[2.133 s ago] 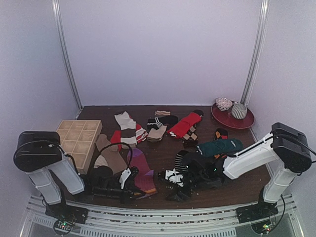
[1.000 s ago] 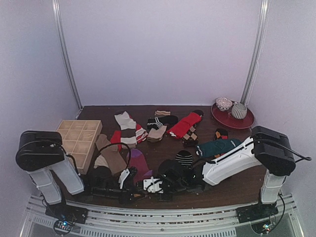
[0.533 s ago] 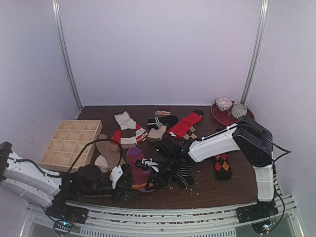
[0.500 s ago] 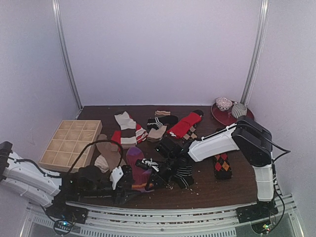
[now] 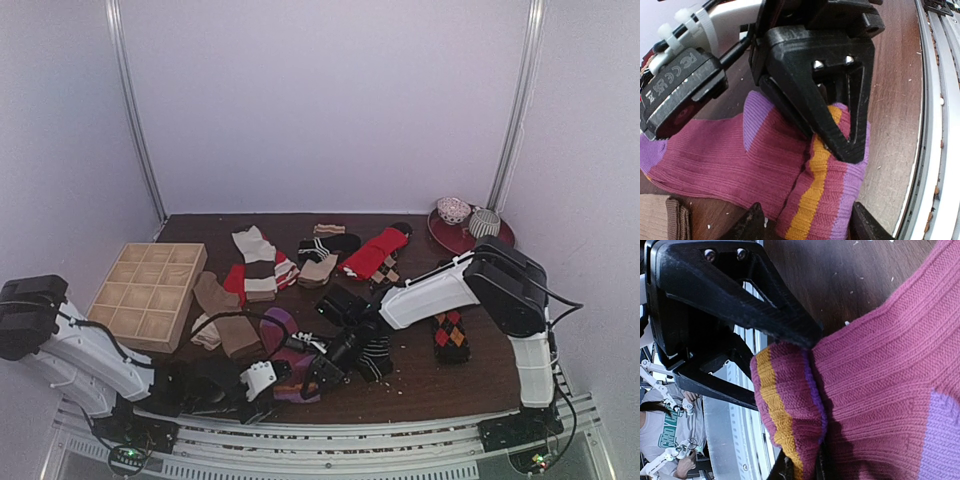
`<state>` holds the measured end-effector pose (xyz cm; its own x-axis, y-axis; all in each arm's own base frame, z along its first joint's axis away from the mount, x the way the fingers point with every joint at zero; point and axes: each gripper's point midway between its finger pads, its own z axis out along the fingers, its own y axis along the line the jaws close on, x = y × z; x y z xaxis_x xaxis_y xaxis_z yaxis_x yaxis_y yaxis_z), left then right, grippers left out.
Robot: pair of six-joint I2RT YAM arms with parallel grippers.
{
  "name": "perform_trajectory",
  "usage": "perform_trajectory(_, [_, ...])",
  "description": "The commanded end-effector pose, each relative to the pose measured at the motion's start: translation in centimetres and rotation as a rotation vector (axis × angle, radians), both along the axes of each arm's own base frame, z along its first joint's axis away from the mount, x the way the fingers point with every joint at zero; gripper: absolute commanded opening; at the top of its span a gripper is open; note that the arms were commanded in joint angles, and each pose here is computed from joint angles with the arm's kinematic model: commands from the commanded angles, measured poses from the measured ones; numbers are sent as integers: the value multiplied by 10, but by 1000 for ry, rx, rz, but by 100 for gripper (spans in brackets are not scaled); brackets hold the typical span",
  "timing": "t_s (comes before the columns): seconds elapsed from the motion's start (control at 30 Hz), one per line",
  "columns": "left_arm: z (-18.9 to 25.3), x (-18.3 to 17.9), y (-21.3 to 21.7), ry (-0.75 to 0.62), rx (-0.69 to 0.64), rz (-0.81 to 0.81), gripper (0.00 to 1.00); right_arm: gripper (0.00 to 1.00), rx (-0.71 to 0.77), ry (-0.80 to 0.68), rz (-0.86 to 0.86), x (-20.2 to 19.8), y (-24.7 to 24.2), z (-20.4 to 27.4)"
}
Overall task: Roll the socks
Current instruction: Roll a pair of socks at the center of the board.
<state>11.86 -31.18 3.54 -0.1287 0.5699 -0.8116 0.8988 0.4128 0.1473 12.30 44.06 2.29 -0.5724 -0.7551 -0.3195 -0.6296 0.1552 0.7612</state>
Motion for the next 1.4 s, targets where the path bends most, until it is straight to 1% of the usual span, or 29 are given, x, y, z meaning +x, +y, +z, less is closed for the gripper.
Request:
perform_trajectory(0.0, [18,5,-14,-70,-53,-16,57,7,-353,96,-23,-26,-58,-73])
perform_trajectory(0.23, [10,-3,-18,-37,-52,-55,51,7,-359,102,-27,-26,-57,-77])
perform_trajectory(0.3, [7,-6,-20,-27,-52,-72,44,8,-365,99,-30,-25,-58,-78])
perform_trajectory(0.37, [3,-7,-23,-15,-42,-77,32,9,-364,96,-32,-25,-57,-79])
perform_trajectory(0.5, [-5,-10,-24,16,-34,-82,15,11,-353,84,-45,-22,-54,-77])
perform_trajectory(0.53, [-6,-11,-24,26,-36,-82,9,12,-348,79,-46,-21,-54,-76])
perform_trajectory(0.57, [-7,-12,-23,38,-39,-78,0,13,-339,72,-46,-20,-52,-76])
perform_trajectory(0.6, [-9,-12,-21,50,-41,-68,0,15,-332,56,-49,-18,-51,-74])
perform_trajectory(0.7, [-15,-9,-11,102,-34,7,0,32,-261,-17,-63,-8,-42,-60])
perform_trajectory(0.77, [-24,-7,-3,161,-10,69,0,37,-191,-101,-87,2,-36,-43])
perform_trajectory(0.8, [-29,-9,1,199,10,89,0,38,-142,-159,-100,8,-33,-32])
perform_trajectory(0.83, [-35,-11,5,251,28,116,0,40,-60,-254,-127,19,-27,-12])
perform_trajectory(0.87, [-37,-13,6,282,32,122,0,43,-41,-294,-136,20,-32,-9])
perform_trajectory(0.9, [-41,-17,9,328,37,131,0,48,18,-379,-158,27,-32,4])
perform_trajectory(0.93, [-43,-20,11,378,26,147,0,51,123,-497,-174,34,-29,28])
perform_trajectory(1.0, [-48,-26,16,460,18,163,0,56,209,-735,-195,42,-38,49])
perform_trajectory(1.03, [-50,-27,20,497,14,174,0,60,236,-829,-174,35,-45,49])
perform_trajectory(1.13, [-56,-35,27,586,13,183,0,63,338,-1072,-134,29,-47,71])
perform_trajectory(1.2, [-59,-39,30,624,19,187,0,64,395,-1186,-97,22,-46,81])
perform_trajectory(1.27, [-61,-42,33,654,26,188,0,65,433,-1262,-23,13,-40,81])
perform_trajectory(1.37, [-64,-43,34,671,32,189,0,65,399,-1314,65,12,-28,65])
